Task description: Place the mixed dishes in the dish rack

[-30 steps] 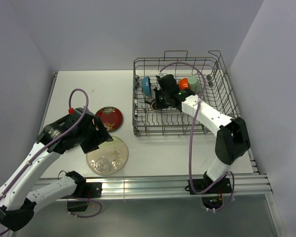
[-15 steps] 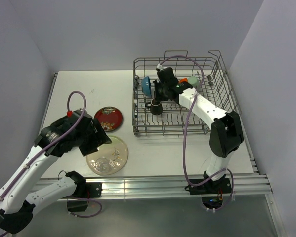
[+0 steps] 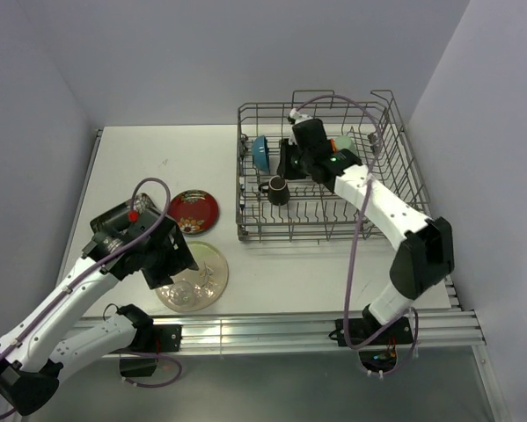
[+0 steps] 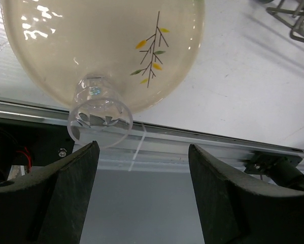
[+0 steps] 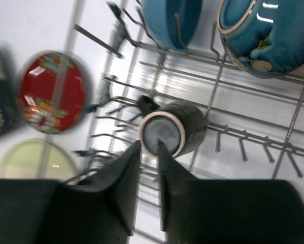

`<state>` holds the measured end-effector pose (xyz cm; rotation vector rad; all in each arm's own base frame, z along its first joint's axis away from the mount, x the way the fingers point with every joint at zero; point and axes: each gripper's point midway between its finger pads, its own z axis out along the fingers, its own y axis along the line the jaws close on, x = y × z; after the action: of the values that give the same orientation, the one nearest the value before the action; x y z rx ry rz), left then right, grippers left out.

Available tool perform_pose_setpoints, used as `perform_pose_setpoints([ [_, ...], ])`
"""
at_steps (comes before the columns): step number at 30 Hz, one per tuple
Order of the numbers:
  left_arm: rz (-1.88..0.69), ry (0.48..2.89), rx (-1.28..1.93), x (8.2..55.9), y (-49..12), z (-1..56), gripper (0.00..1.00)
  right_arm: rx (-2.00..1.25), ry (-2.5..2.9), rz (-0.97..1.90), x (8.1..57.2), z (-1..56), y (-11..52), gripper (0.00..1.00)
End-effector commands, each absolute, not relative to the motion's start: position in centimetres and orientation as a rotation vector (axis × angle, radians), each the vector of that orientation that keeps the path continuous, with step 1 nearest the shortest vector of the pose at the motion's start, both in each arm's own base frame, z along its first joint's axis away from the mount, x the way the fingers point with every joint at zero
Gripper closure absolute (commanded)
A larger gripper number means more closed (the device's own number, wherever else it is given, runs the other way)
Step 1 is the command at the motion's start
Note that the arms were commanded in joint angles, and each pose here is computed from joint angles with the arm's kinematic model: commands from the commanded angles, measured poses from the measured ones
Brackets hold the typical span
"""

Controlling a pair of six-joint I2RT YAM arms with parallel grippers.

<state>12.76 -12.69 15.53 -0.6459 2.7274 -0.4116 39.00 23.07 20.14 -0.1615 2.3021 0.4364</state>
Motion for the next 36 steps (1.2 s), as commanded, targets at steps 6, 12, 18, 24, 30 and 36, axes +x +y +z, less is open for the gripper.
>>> perform_pose_setpoints([
  [6, -0.387, 2.737, -0.671, 13.5, -13.1, 13.2, 0.24, -0.148, 2.053, 0.568, 34.3, 31.9, 21.3, 0.54],
  [12, -0.343, 2.801, -0.646, 13.5, -13.5, 11.1, 0.24, -0.131, 1.994, 0.568, 30.0, 35.0, 18.4, 0.53],
  [18, -0.329, 2.833, -0.652, 13.1, -13.7, 9.4, 0.25, -0.102, 1.947, 0.551, 26.3, 36.9, 15.7, 0.53],
  [24, -0.311, 2.900, -0.607, 13.2, -14.5, 6.7, 0.28, -0.072, 1.941, 0.579, 24.1, 36.9, 14.6, 0.53],
  [30, -0.316, 2.940, -0.551, 13.6, -15.3, 5.9, 0.59, -0.041, 1.927, 0.561, 22.2, 37.4, 13.0, 0.53],
  [36, -0.427, 2.787, -0.443, 16.9, -16.6, 14.4, 1.00, -0.088, 1.994, 0.687, 20.9, 37.0, 14.9, 0.41],
])
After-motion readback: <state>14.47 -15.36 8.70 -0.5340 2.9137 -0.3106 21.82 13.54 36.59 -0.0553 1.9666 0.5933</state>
